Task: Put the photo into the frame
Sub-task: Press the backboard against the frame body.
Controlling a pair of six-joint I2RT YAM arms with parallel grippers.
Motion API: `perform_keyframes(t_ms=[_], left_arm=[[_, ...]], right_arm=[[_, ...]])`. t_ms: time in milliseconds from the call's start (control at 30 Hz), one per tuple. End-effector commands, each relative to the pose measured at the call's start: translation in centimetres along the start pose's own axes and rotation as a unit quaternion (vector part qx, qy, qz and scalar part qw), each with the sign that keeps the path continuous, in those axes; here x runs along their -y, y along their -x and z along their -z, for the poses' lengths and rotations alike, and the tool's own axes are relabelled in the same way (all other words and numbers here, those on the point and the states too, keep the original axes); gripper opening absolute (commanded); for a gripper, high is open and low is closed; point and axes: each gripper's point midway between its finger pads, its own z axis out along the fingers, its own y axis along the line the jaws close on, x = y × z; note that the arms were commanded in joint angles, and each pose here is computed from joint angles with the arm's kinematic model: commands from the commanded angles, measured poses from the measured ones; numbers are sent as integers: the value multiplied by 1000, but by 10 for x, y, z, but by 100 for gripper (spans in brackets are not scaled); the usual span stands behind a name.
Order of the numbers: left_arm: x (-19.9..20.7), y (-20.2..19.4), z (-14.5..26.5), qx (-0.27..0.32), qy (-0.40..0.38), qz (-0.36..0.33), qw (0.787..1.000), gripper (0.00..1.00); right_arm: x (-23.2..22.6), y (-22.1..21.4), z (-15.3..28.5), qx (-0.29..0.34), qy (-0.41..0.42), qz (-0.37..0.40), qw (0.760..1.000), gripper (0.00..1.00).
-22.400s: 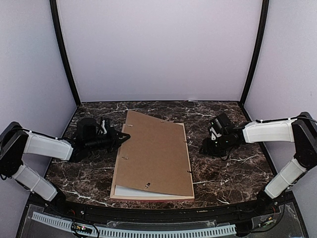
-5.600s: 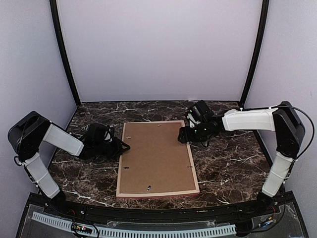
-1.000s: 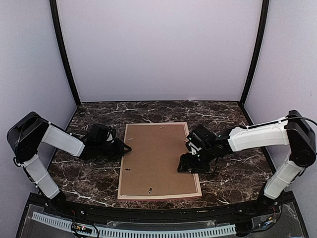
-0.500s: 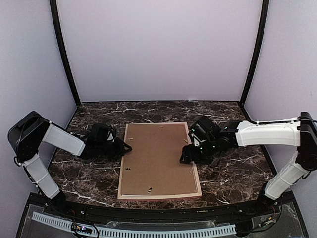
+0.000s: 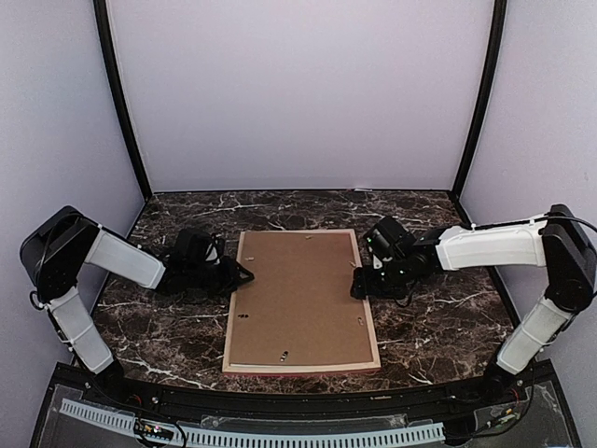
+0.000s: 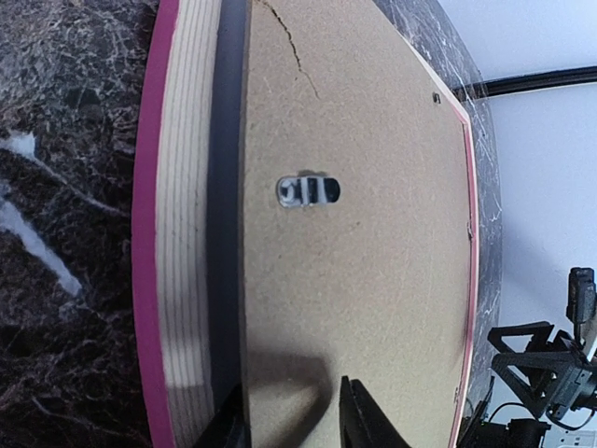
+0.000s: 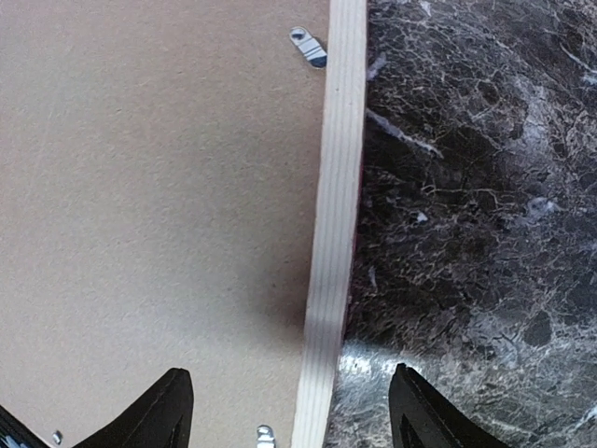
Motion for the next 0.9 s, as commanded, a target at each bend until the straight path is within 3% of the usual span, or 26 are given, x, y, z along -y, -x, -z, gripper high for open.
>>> perform_keyframes(t_ms=[0, 433, 867], left_arm=[[-28, -21, -6, -41, 53, -1, 998, 34], [-26, -21, 0, -56, 87, -18, 994, 47], [-25, -27, -6, -68, 97, -27, 993, 51]], right_arm=[[-3, 9, -14, 17, 12, 10, 1000, 73], [-10, 16, -11, 27, 20, 24, 999, 73], [-91, 33, 2, 47, 142, 79, 986, 72]])
